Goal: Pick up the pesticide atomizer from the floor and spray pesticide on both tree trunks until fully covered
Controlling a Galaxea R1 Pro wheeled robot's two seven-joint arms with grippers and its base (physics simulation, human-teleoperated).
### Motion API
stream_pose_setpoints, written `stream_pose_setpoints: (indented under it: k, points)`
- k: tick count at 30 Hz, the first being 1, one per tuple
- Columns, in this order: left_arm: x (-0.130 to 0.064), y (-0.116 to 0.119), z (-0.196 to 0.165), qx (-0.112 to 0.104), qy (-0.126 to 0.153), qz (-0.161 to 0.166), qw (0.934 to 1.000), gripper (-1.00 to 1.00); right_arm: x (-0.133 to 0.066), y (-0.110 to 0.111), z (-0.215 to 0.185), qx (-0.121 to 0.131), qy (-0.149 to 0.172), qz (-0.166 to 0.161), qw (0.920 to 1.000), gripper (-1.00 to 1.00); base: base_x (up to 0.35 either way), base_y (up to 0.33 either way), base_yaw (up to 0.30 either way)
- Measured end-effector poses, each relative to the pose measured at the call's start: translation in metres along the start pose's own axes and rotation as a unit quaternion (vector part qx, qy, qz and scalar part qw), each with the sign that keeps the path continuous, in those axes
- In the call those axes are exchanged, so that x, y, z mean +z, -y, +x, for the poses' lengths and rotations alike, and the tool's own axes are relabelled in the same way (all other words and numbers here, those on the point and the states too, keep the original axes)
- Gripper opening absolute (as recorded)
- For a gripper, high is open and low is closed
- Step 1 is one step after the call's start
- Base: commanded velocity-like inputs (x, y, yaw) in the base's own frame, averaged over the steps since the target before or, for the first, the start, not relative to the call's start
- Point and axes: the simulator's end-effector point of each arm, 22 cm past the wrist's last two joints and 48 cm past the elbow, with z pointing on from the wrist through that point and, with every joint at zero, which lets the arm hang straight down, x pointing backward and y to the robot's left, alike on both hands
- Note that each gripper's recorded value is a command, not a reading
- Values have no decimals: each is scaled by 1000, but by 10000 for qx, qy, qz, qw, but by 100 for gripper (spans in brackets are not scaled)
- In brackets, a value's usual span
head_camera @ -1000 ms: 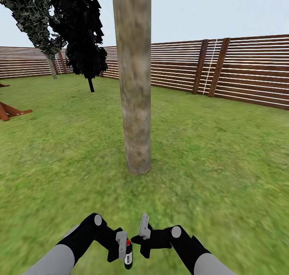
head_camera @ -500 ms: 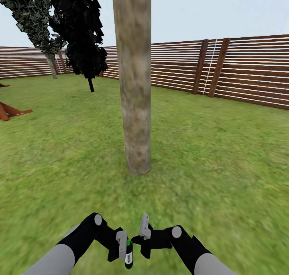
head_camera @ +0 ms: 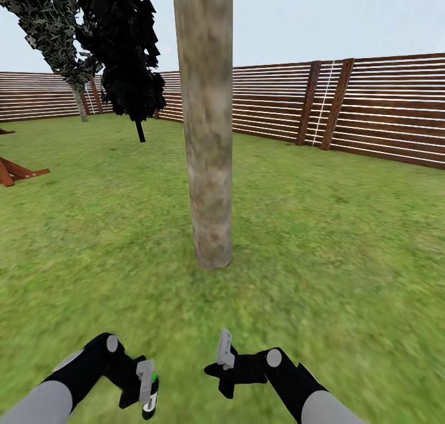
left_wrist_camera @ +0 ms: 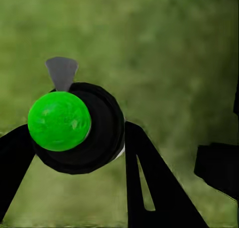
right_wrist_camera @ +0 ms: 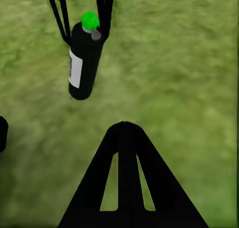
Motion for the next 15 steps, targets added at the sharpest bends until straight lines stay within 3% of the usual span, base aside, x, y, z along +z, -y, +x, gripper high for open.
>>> stream_pose_setpoints:
  k: [1,6,8,10,11,12,13,15]
  points:
    - [-3,-1,10,-39,-60,-16,10000,-100,-2,1,3,3,-20,9,10000,100,0,0,0]
    - [-29,-11,59,-265,-343,-187,9989,-100,-32,20,38,59,-296,201,9993,100,0,0,0]
    - [-40,-26,60,-542,-113,-475,9973,-100,-44,28,52,84,-400,295,9987,100,0,0,0]
    - [-58,-55,59,-1024,314,-1088,9883,-100,-60,38,69,110,-542,431,9975,100,0,0,0]
    - [-68,-71,61,-1259,494,-1431,9804,-100,-71,46,84,173,-662,606,9958,100,0,0,0]
    - [-80,-91,70,-1670,728,-1923,9643,-100,-88,61,116,454,-873,1150,9885,100,0,0,0]
    - [-81,-99,82,-2080,877,-2209,9488,-100,-100,71,143,760,-1040,1677,9774,100,0,0,0]
    - [-81,-109,98,-2757,1147,-2638,9172,-100,-118,81,180,1127,-1309,2405,9552,100,0,0,0]
